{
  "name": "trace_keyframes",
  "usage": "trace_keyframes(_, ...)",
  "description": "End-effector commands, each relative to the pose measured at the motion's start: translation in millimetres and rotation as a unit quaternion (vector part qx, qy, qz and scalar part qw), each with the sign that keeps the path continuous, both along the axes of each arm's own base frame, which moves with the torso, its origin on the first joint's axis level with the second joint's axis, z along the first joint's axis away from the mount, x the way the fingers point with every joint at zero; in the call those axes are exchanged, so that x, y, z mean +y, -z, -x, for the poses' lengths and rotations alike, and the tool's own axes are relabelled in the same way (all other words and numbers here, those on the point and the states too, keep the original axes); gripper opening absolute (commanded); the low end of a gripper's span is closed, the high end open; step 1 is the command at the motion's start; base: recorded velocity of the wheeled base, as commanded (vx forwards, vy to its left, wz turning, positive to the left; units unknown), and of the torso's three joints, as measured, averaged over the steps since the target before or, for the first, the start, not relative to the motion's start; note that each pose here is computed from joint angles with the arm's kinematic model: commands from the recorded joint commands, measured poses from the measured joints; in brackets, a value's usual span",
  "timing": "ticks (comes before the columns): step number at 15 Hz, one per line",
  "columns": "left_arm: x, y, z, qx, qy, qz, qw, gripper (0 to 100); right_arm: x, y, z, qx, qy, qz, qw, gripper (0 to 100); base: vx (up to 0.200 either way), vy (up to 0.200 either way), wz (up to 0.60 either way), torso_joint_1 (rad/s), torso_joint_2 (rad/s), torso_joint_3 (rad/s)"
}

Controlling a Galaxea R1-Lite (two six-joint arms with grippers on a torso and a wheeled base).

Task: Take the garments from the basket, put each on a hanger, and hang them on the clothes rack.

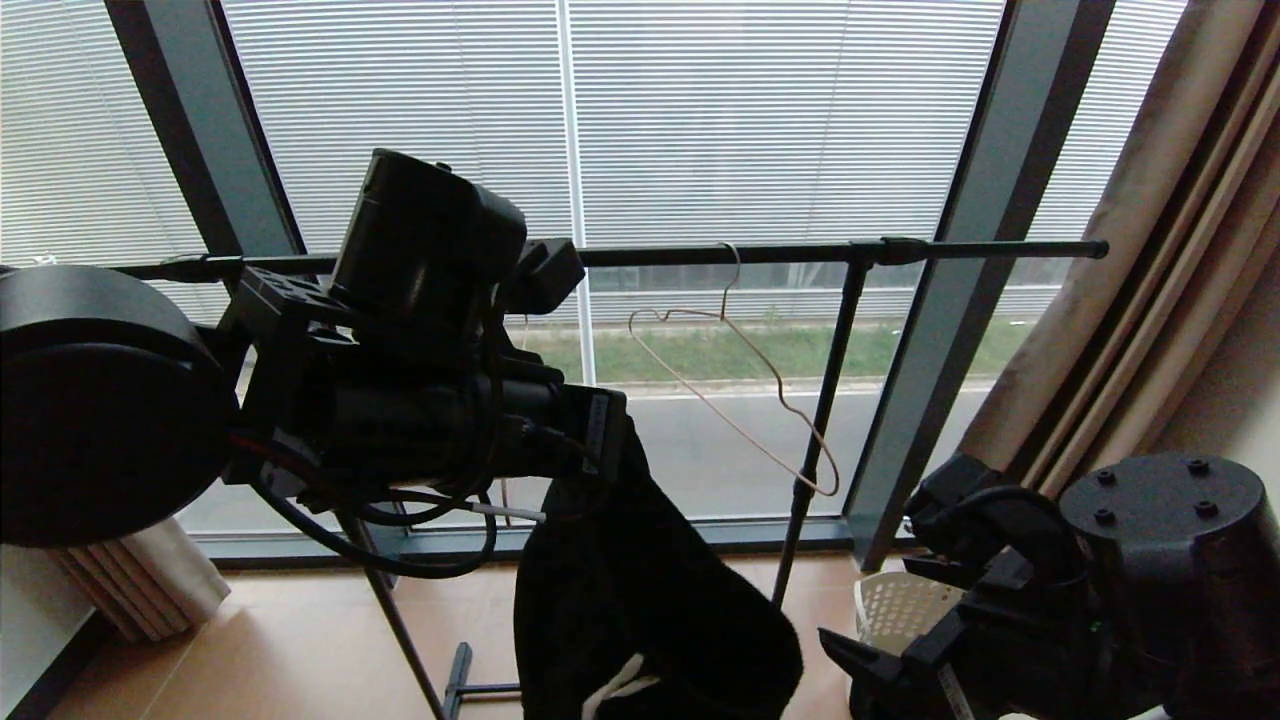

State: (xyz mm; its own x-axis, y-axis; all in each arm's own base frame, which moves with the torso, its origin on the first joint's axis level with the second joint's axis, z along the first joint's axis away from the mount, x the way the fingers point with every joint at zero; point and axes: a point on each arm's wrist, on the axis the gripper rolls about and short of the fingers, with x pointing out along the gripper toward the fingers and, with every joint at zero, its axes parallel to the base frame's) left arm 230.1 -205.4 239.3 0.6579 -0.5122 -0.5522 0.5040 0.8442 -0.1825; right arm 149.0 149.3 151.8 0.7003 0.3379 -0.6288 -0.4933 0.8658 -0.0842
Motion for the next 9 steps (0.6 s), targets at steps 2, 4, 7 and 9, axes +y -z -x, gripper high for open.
trace_keyframes(2, -5, -1, -2, -0.003, 0.002, 0.002, 1.0, 0, 0, 6, 3, -0.013, -0.069, -0.022, 0.9973, 100, 0.0, 0.0, 0.0, 0.0, 0.0, 0.0)
trace_keyframes(4, -4, -1, -2, -0.001, 0.002, 0.001, 1.0, 0, 11, -4, -4, -0.047, -0.118, -0.058, 0.9902, 100, 0.0, 0.0, 0.0, 0.0, 0.0, 0.0)
trace_keyframes(7, -4, 0, -2, -0.001, 0.002, 0.0, 1.0, 0, 34, -8, -19, -0.073, -0.143, -0.065, 0.9848, 100, 0.0, 0.0, 0.0, 0.0, 0.0, 0.0)
trace_keyframes(9, -4, 0, -2, -0.001, 0.002, 0.0, 1.0, 0, 51, -9, -25, -0.074, -0.157, -0.067, 0.9826, 100, 0.0, 0.0, 0.0, 0.0, 0.0, 0.0)
